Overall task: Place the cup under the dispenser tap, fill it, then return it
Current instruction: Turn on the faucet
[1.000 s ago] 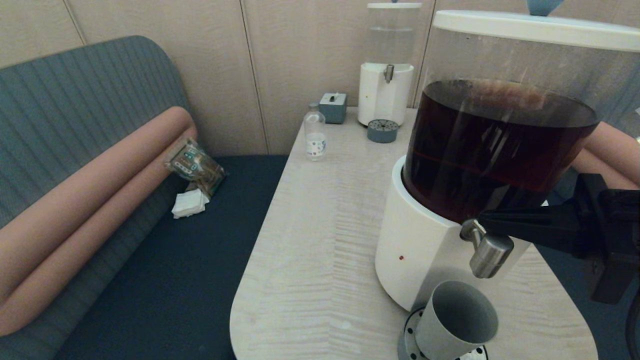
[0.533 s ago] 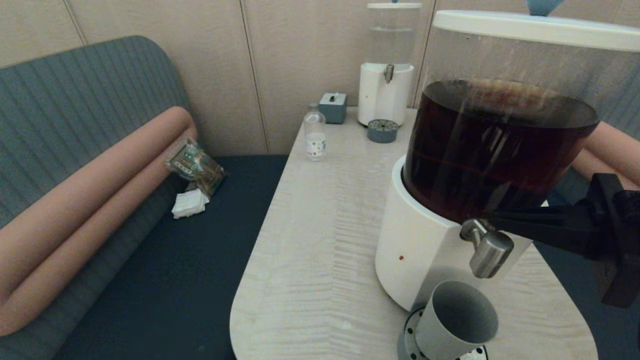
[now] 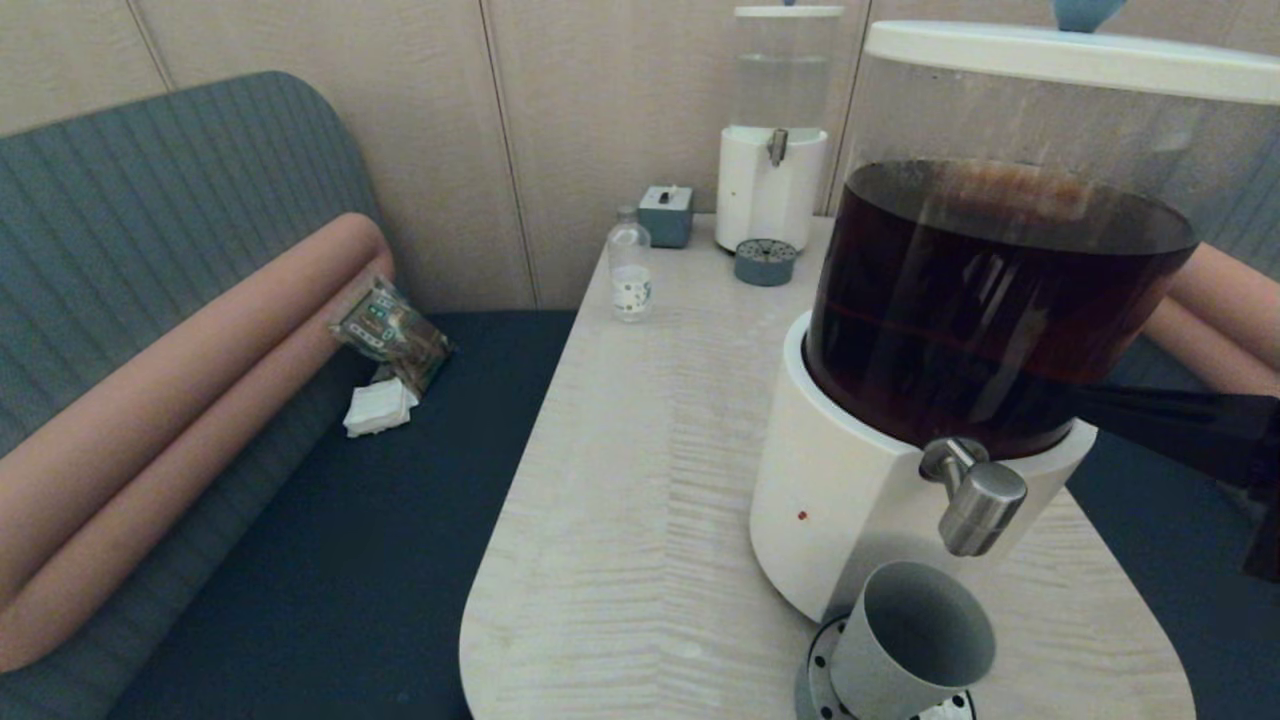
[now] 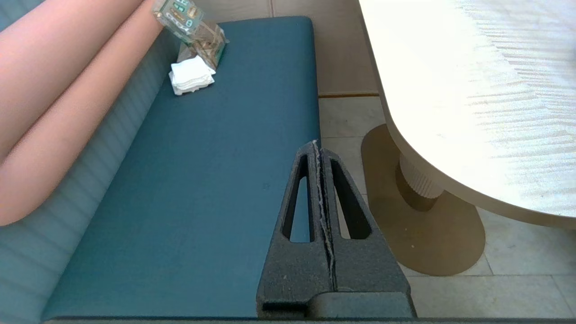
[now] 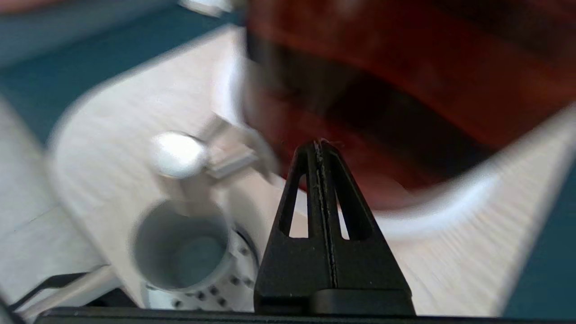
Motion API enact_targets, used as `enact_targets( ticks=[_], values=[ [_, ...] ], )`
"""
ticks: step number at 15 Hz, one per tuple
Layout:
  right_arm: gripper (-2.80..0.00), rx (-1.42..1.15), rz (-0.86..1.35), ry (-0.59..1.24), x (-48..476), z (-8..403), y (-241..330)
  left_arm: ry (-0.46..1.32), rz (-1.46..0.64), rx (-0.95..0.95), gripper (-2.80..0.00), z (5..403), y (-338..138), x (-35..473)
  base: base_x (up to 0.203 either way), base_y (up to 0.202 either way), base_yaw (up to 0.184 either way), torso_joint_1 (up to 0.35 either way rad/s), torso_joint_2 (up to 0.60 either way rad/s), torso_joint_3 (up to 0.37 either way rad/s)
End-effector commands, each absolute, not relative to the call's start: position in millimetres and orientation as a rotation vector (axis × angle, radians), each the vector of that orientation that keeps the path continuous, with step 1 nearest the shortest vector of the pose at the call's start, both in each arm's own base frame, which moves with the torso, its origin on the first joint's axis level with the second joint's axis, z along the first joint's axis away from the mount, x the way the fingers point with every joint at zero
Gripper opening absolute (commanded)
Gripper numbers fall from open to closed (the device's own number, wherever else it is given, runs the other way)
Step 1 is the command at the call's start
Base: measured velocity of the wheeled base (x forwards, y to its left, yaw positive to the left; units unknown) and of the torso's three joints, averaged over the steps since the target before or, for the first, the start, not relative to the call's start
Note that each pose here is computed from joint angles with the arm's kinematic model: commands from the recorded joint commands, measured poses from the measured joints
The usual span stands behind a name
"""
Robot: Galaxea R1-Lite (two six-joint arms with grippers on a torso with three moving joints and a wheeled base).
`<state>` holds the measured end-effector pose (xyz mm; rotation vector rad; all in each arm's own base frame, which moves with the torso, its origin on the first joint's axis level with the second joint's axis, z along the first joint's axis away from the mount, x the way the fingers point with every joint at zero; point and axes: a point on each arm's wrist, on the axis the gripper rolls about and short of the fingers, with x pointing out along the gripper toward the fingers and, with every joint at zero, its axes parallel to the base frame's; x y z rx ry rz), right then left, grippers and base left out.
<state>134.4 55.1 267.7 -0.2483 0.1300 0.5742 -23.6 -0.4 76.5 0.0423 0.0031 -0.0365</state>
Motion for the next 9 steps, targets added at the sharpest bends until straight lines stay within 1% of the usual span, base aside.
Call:
enact_targets(
  ticks=[1,5,9],
  values=[
    [-2.80,-0.257,0.539,0.166,130,268,53,0.005,-0.037,0.043,-2.80,76,0,-24,0.000,0.000,0.000,0.000,0.00,0.000],
    [-2.80,-0.263,0.549,0.238,140,280,59,0.005,-0.035,0.043,-2.80,76,0,-24,0.000,0.000,0.000,0.000,0.00,0.000],
    [-2.80,-0.282,0.552,0.234,155,295,74,0.005,-0.037,0.043,-2.80,76,0,-24,0.000,0.000,0.000,0.000,0.00,0.000]
  ],
)
